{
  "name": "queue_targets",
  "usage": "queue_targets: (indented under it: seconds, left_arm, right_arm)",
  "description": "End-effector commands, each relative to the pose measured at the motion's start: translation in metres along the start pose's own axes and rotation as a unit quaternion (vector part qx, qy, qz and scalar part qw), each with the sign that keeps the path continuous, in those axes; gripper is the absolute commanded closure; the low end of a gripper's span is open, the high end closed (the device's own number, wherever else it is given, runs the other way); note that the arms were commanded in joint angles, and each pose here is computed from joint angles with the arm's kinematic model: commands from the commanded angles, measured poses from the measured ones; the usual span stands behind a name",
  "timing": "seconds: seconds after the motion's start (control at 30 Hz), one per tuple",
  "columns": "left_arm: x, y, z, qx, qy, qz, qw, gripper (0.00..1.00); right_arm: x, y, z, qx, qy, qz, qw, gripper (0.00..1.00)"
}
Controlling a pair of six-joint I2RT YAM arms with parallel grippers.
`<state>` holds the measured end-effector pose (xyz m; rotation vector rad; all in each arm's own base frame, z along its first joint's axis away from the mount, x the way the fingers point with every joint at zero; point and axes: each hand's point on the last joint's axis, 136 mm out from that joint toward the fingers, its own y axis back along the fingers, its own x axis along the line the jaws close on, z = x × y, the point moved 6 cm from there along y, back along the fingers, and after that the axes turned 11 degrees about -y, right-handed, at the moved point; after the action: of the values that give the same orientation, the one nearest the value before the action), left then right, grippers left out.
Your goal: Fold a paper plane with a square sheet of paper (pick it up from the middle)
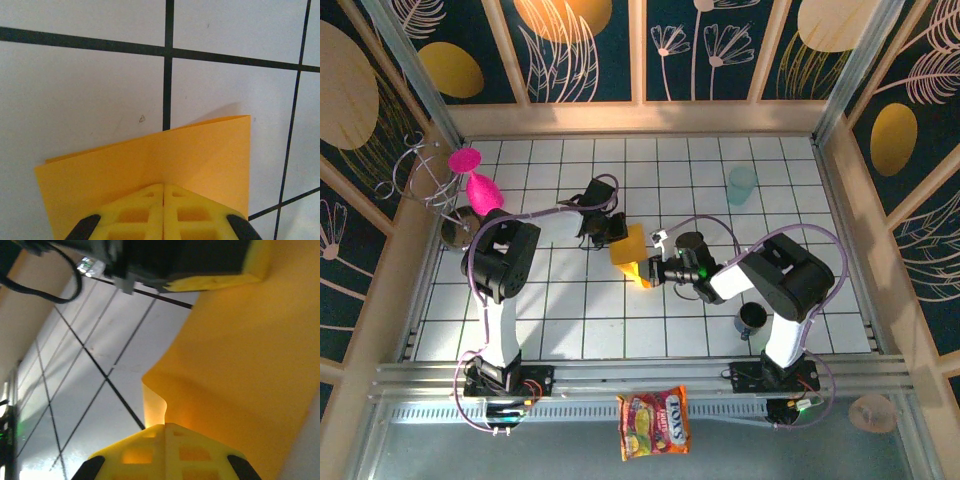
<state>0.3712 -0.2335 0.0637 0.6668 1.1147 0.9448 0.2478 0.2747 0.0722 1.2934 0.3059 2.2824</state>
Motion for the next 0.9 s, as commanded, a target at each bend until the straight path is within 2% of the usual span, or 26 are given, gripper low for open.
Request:
queue_targets:
  seconds: [0.0,0.3,0.87]
  left_arm:
    - [0.018,-0.016,-0.022,0.045,-0.001,0.046,0.998,0.92]
    - [0.018,-0.016,-0.024,0.051,-0.005,0.045,0.998,0.93]
    - [0.017,-0.016,-0.022,0.049,-0.005,0.042,0.998,0.93]
  right_arm:
    - [-0.004,0.002,0.014,-0.027,-0.004,-0.036,0.999,1.00]
    - [-0.011,0.000,0.022,-0.044,-0.004,-0.076,0.996,1.00]
    - [-0.018,-0.003,0.024,-0.039,-0.006,-0.102,0.994,1.00]
